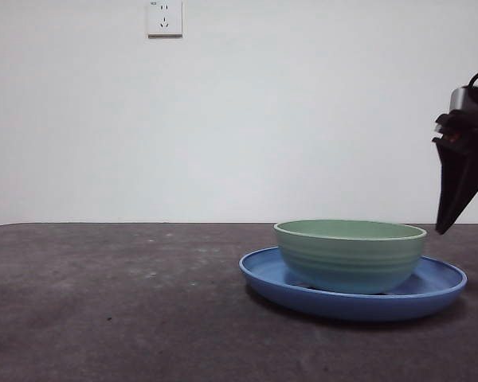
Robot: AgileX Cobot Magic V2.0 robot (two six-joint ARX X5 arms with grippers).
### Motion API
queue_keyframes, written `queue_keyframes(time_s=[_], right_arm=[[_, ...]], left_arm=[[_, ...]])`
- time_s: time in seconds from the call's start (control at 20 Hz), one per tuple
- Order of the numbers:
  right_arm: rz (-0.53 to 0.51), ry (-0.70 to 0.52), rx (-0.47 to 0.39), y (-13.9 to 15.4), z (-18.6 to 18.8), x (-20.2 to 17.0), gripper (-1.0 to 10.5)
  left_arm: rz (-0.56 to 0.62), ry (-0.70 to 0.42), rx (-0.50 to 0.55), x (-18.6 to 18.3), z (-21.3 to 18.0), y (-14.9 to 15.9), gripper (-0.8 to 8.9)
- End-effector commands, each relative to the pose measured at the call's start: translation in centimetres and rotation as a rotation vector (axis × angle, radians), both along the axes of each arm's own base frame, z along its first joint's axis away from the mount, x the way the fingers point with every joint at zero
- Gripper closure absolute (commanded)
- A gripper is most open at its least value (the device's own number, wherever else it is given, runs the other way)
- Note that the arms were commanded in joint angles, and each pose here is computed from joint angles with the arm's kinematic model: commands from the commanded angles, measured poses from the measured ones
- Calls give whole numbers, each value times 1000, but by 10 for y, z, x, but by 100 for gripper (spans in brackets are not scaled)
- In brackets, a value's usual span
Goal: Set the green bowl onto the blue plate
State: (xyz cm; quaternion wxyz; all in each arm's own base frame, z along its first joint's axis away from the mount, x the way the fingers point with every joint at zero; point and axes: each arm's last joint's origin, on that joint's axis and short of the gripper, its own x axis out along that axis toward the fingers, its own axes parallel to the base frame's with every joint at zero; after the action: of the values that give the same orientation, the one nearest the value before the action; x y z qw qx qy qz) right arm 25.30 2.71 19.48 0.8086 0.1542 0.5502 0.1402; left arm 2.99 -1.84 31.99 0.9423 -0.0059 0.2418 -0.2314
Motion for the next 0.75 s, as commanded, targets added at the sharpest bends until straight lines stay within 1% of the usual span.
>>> queue_keyframes(time_s=[0.05, 0.15, 0.3, 0.5, 0.6, 0.75], right_arm=[[37, 11, 49, 1, -9, 9, 569], [43, 19, 77, 0, -16, 14, 574], [42, 28, 75, 0, -22, 18, 634], [47, 42, 78, -1, -28, 20, 652], [61, 50, 103, 0, -32, 22, 673], [69, 47, 113, 1, -34, 24, 680]], left_arm=[[-4, -13, -16, 0, 4, 0, 126], [-4, -13, -16, 0, 4, 0, 126], [-4, -13, -16, 0, 4, 0, 126], [-4, -13, -16, 0, 4, 0, 126], [-4, -13, -16, 0, 4, 0, 126], [-4, -13, -16, 0, 4, 0, 126]])
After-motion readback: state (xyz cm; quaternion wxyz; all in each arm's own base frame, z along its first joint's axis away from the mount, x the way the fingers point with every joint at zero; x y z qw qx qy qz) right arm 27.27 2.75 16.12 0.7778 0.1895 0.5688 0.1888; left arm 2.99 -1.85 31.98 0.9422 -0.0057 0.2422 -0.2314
